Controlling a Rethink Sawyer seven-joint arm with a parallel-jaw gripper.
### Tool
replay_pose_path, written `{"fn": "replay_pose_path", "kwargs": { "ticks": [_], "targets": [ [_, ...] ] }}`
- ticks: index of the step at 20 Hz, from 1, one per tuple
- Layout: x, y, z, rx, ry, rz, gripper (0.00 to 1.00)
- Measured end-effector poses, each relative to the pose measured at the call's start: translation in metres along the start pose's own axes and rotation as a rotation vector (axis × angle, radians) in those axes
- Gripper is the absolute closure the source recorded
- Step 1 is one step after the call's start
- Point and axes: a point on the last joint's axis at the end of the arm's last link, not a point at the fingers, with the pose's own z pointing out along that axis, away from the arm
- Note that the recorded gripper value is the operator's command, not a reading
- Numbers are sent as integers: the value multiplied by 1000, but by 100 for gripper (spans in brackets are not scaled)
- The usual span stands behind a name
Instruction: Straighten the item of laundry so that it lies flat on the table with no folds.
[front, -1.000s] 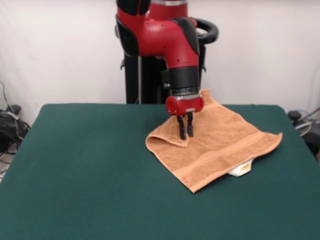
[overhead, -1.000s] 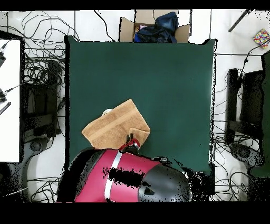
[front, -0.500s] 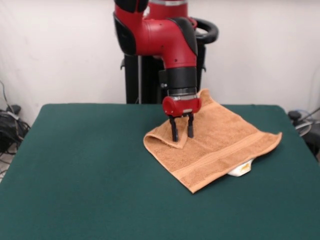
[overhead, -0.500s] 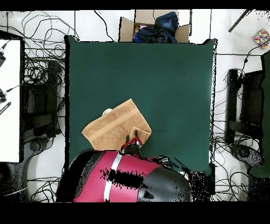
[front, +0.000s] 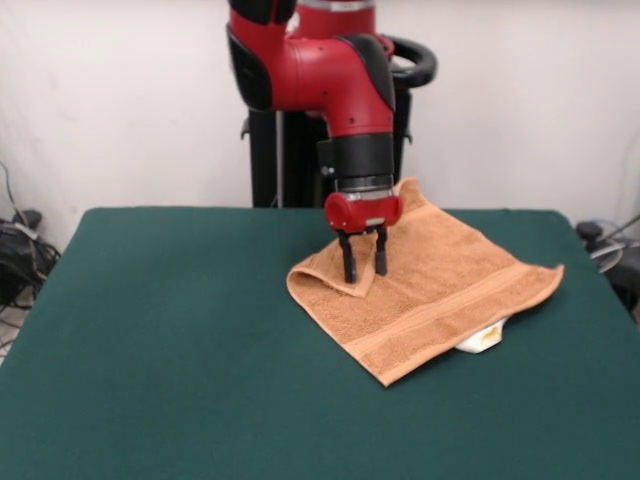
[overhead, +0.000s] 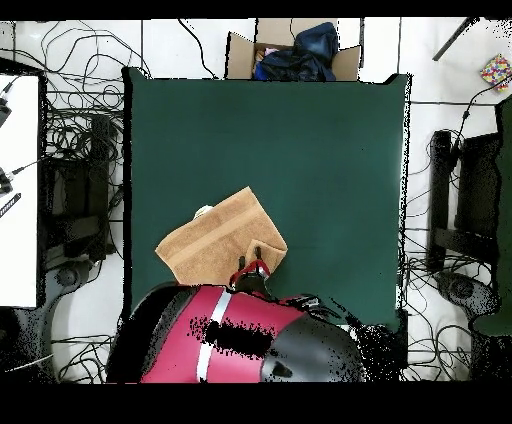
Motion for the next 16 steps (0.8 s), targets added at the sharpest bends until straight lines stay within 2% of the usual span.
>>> {"fn": "replay_pose_path", "kwargs": {
  "ticks": [16],
  "targets": [
    [-3,-3,0,-10,42,-11,0]
  ]
}}
